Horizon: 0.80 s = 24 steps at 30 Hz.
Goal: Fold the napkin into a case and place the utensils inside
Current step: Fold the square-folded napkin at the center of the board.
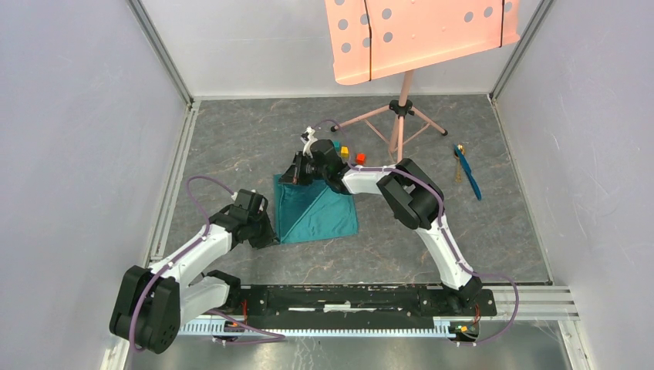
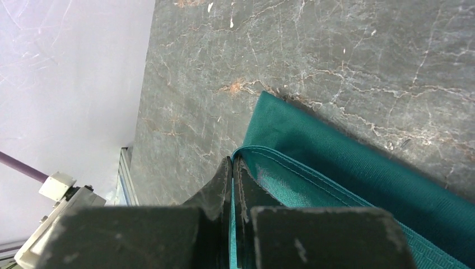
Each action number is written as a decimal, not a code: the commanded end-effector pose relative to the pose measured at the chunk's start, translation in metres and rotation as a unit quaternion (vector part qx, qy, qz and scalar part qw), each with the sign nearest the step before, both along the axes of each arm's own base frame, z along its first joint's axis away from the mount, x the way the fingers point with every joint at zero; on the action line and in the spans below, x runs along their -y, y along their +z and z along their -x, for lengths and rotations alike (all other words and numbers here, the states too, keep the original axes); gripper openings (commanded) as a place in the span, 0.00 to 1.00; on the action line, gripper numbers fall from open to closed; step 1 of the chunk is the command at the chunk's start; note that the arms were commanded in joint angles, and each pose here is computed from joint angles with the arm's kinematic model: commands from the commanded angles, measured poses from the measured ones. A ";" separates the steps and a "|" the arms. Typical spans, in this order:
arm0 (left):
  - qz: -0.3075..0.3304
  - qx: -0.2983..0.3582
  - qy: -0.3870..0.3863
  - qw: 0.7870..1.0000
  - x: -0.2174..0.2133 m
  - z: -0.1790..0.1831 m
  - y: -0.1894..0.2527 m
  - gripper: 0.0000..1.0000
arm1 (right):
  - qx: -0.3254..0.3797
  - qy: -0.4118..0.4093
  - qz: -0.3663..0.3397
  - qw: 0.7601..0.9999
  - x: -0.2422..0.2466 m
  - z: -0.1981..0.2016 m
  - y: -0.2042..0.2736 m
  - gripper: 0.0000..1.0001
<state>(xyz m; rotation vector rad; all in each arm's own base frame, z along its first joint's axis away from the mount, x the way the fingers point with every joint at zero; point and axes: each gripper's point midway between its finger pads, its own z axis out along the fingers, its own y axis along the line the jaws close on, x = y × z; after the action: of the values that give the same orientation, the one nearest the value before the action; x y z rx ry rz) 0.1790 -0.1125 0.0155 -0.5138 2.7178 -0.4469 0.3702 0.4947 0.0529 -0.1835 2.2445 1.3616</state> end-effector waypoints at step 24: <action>0.021 0.108 0.020 0.994 0.001 -0.027 0.090 0.58 | 0.162 0.079 0.030 0.983 0.000 -0.018 0.094 0.53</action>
<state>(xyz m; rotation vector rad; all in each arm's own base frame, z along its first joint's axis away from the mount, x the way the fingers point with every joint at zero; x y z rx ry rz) 0.1968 -0.1116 0.0807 -0.4898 2.5516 -0.4927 0.3896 0.5052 0.0771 -0.3303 2.1808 1.3256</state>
